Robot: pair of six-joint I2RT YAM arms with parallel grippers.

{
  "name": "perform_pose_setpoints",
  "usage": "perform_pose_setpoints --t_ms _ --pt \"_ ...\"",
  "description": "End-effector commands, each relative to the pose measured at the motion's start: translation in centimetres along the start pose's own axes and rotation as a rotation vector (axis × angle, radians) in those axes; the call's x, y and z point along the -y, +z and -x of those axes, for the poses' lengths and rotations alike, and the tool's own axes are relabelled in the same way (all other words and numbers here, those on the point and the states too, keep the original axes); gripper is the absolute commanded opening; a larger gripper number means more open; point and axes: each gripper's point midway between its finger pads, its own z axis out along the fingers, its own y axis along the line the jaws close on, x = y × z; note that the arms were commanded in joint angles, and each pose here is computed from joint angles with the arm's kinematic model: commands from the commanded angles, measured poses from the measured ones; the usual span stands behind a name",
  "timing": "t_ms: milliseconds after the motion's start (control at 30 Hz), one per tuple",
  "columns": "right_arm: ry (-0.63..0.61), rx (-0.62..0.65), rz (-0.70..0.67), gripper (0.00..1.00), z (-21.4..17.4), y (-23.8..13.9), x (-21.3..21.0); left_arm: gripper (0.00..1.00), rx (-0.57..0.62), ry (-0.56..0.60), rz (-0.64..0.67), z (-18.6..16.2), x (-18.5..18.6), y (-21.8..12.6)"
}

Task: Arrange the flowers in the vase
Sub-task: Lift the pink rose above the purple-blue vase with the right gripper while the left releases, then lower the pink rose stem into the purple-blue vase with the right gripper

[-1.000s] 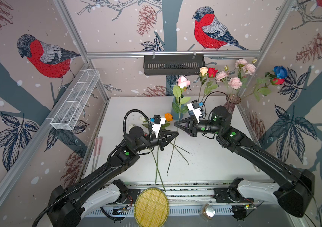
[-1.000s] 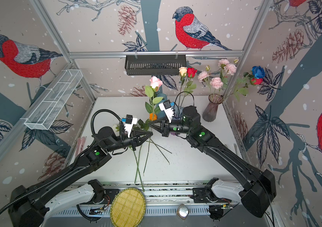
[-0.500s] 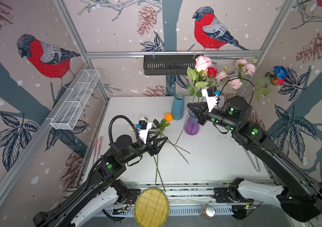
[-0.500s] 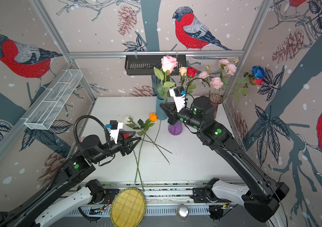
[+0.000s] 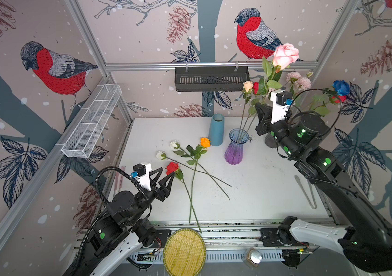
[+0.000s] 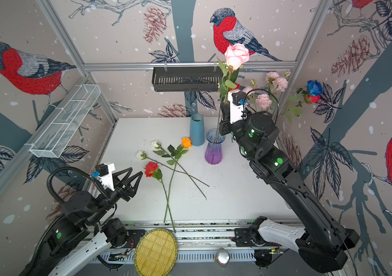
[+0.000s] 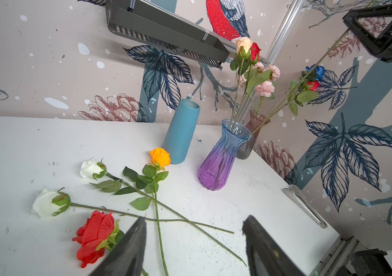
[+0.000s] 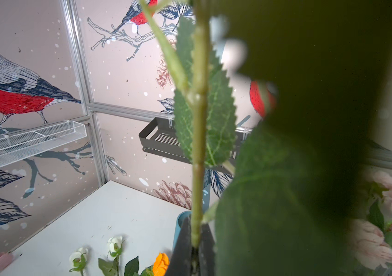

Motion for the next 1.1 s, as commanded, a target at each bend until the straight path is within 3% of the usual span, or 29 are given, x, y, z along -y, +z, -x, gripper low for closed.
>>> perform_pose_setpoints --t_ms 0,633,800,1067 --pt "0.001 0.087 -0.053 0.01 2.4 -0.1 0.9 0.65 0.008 0.017 -0.002 0.3 0.1 0.2" --pt "-0.184 0.263 -0.045 0.02 4.0 1.9 -0.5 0.65 0.021 0.011 -0.033 0.3 0.6 0.1" --pt "-0.211 0.218 -0.052 0.03 2.6 3.0 -0.7 0.65 0.022 0.011 -0.035 0.4 0.6 0.0" --pt "-0.227 0.006 -0.102 0.04 -3.3 4.6 0.0 0.65 0.009 0.018 -0.034 0.1 0.7 0.4"
